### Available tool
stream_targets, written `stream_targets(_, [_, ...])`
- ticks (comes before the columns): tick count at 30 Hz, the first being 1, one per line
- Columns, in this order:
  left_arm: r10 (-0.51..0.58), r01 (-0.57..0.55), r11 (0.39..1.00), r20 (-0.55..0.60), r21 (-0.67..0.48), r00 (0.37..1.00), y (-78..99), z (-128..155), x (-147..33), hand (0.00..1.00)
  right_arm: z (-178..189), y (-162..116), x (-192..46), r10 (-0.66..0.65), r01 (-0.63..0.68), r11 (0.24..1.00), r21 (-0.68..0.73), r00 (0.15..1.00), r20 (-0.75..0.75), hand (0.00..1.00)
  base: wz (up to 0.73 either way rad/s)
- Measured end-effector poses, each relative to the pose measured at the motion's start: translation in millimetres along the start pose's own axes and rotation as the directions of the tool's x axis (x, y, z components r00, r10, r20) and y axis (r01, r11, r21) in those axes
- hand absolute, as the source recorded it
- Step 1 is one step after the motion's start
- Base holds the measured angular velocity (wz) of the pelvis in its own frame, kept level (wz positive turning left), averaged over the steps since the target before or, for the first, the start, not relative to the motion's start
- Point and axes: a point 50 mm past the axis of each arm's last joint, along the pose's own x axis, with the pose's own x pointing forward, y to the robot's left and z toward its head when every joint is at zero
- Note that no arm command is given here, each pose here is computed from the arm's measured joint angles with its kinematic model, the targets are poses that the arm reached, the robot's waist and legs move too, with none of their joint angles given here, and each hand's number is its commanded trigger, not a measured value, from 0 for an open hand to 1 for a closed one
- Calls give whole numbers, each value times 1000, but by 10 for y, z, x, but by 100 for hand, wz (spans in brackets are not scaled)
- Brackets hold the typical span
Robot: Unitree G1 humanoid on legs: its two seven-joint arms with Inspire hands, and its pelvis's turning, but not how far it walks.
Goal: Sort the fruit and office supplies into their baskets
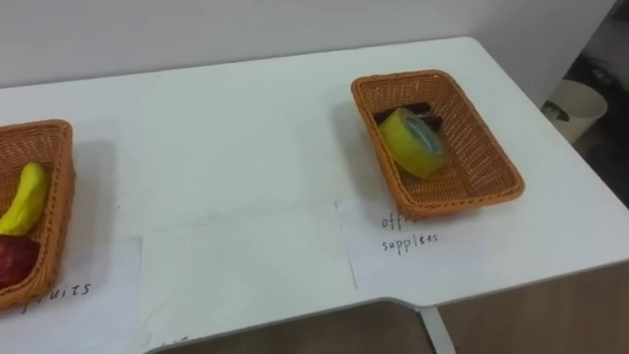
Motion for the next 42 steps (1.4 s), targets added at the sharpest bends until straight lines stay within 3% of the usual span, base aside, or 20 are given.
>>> stream_targets(5, [-19, 18, 1000, -19, -22, 1000, -82, -55, -4, 0, -278, 65, -68, 97, -102, 988, -114, 994, -48, 0, 2])
stream_targets(10, [-26, 25, 999, -16, -22, 1000, -112, -69, -15, 0, -387, 84, -97, 204, -196, 922, -333, 979, -13, 0, 0])
stream_targets(16, [-47, 47, 999, 18, -14, 999, -178, -22, -10, 0, -642, 105, -155, 366, -355, 737, -576, 925, -102, 0, 3])
stream_targets(23, [-54, 55, 998, 38, -5, 998, -204, 1, -5, 0, -774, 82, -183, 418, -427, 628, -651, 890, -180, 0, 7])
stream_targets(31, [-54, 54, 999, 49, 8, 997, -245, 44, 10, 0, -928, 154, -275, 495, -498, 425, -756, 827, -266, 0, 0])
stream_targets(36, [-60, 59, 998, 55, 15, 997, -264, 83, 24, 0, -959, 177, -301, 516, -510, 363, -780, 807, -287, 0, 0])
stream_targets(42, [-62, 61, 998, 58, 16, 996, -271, 95, 27, 0, -971, 205, -317, 533, -541, 342, -768, 785, -316, 0, 0])
